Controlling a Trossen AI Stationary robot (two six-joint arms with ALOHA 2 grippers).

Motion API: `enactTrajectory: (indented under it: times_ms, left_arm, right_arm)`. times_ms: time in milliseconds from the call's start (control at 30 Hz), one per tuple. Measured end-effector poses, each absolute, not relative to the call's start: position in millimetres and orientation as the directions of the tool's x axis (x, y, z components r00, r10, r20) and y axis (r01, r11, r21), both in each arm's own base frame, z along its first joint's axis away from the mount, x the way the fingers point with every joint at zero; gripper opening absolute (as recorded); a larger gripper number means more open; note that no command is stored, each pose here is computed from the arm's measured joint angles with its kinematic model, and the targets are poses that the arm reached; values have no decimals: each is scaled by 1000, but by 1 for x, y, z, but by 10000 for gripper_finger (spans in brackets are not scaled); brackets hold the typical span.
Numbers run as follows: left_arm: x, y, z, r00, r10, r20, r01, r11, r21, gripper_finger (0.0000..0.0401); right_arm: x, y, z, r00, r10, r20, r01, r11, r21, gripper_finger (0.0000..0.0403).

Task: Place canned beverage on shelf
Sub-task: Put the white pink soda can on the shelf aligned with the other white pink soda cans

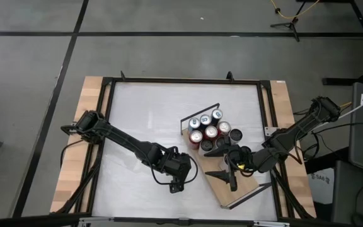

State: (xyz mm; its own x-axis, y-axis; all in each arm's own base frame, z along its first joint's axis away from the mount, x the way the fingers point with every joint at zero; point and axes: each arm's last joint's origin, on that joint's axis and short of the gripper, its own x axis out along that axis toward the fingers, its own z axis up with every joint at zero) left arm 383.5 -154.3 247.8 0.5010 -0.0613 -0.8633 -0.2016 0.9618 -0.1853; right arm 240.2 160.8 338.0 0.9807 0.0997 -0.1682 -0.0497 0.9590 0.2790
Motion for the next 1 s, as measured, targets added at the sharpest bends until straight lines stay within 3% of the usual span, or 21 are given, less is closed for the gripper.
enactTrajectory:
  times_ms: [200, 500, 800, 1000]
  left_arm:
    - [383, -154, 248, 499, -63, -864, -192, 964, -182, 310]
    - [384, -152, 248, 512, -16, -859, -272, 945, -180, 381]
    - [383, -153, 251, 504, -67, -861, -222, 953, -204, 386]
    - [374, -150, 273, 561, -47, -826, -210, 958, -197, 386]
  right_arm:
    - [240, 161, 338, 981, 100, -168, -50, 959, 279, 305]
    - [240, 161, 338, 981, 100, -168, -50, 959, 279, 305]
    - [240, 161, 339, 982, 101, -161, -52, 958, 283, 305]
    - [240, 161, 340, 983, 102, -152, -54, 956, 290, 305]
